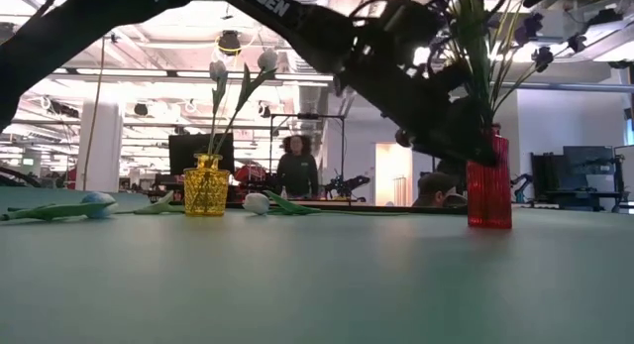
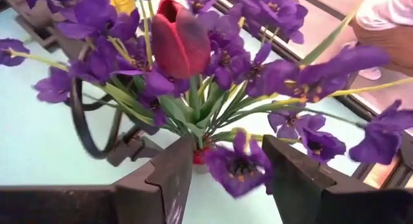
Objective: Sort flowers into vase by color
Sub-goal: Put the red flower into the red vase
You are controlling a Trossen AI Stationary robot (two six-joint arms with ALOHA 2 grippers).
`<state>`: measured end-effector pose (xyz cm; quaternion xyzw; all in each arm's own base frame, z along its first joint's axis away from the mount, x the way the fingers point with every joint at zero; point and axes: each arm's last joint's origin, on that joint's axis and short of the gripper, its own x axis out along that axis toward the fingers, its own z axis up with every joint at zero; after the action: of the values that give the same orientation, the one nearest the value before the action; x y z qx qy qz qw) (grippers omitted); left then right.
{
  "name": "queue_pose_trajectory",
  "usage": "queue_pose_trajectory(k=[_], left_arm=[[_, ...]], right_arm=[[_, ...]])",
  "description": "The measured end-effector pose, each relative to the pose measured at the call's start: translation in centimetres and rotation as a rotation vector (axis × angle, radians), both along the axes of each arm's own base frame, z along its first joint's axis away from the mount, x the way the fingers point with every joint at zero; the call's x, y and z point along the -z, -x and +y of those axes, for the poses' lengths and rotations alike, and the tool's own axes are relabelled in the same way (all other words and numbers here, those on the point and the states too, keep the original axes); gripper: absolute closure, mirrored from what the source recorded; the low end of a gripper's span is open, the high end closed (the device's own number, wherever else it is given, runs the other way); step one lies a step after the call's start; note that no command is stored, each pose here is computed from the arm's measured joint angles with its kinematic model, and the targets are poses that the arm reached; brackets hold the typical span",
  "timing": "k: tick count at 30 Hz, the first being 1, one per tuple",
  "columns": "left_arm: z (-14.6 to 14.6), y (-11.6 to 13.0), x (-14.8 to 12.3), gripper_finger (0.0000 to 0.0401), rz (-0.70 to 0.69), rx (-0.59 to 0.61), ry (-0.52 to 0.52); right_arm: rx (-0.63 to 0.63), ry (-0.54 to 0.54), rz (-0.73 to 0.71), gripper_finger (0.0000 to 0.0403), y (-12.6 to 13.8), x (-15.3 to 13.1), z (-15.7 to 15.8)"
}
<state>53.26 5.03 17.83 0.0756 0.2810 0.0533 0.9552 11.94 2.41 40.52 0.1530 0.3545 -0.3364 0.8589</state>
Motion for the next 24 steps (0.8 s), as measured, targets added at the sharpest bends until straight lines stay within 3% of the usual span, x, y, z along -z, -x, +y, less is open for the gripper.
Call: queue_pose_trajectory(k=[13, 24], left_arm=[[-2.0, 1.6, -3.7, 0.0042, 0.043, 0.023, -0.064], [-4.8, 5.8, -4.3, 0.0042, 0.145, 0.067, -0.12]], right_arm=[[0.005, 0.012, -0.003, 0.0188, 0.0, 0.0, 0.0], [-0.005, 0.022, 0.008, 0.0188, 0.0, 0.0, 0.0]])
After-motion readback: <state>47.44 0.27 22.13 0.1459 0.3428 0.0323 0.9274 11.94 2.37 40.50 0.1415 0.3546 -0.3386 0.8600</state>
